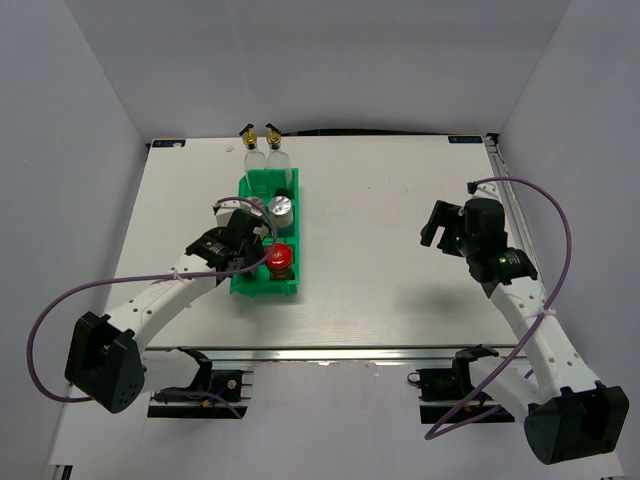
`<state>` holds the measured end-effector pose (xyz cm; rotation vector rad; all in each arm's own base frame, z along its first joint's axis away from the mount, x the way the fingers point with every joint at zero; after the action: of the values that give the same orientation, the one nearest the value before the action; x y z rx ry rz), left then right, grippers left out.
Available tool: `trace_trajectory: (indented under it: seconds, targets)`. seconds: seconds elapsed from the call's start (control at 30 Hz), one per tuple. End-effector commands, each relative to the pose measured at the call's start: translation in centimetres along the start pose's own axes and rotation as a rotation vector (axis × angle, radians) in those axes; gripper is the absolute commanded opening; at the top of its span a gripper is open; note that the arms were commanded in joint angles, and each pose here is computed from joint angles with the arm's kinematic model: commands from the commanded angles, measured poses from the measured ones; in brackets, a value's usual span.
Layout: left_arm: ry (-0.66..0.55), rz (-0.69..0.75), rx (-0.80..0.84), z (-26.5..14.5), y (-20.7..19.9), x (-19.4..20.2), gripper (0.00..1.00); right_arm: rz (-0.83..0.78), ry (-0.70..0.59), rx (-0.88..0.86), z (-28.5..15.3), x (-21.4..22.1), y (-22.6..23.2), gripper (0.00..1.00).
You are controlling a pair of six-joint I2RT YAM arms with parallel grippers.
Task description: Organize the condiment bottles
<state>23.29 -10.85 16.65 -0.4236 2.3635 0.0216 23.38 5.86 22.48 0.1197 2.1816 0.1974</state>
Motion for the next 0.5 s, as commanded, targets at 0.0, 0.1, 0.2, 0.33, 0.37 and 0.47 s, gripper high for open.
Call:
trace_trajectory:
  seconds: [0.0,0.1,0.2,0.33,0.37,0.47]
  targets:
    - [-0.055,-0.040,0.032,-0.08,-0.61,-1.32,0.40,-0.013,-0.030,-0.022,0.13,-0.62,0.21,0.89]
    - [-0.050,-0.036,0.032,0.08,-0.62,-1.21,0.48,-0.012,-0.030,-0.016,0.15,-0.65,0.13,0.89]
    - [-0.037,-0.028,0.037,0.13,-0.74,-1.10,0.55,-0.013,-0.030,-0.015,0.02,-0.69,0.13,0.90]
    - [-0.035,-0.025,0.045,0.01,-0.83,-1.19,0.54,-0.015,-0.040,-0.015,-0.13,-0.75,0.11,0.89]
    - [-0.038,-0.027,0.066,-0.02,-1.08,-1.26,0.50,-0.014,-0.043,-0.016,-0.19,-0.83,0.11,0.90]
    - [-0.022,-0.029,0.099,-0.09,-1.52,-1.19,0.41,-0.015,-0.040,-0.016,-0.21,-0.73,0.11,0.89]
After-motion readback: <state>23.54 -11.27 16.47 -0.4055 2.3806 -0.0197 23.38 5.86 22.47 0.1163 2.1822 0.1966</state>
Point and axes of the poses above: each gripper's point midway between its finger pads, its own z axis out along the fingers, its own y axis along the line the jaws close on, x = y × z, the point moved 7 cm from there along -z, back along the fingers, and after that the axes turned 4 degrees about -z, right-handed, at the moved point
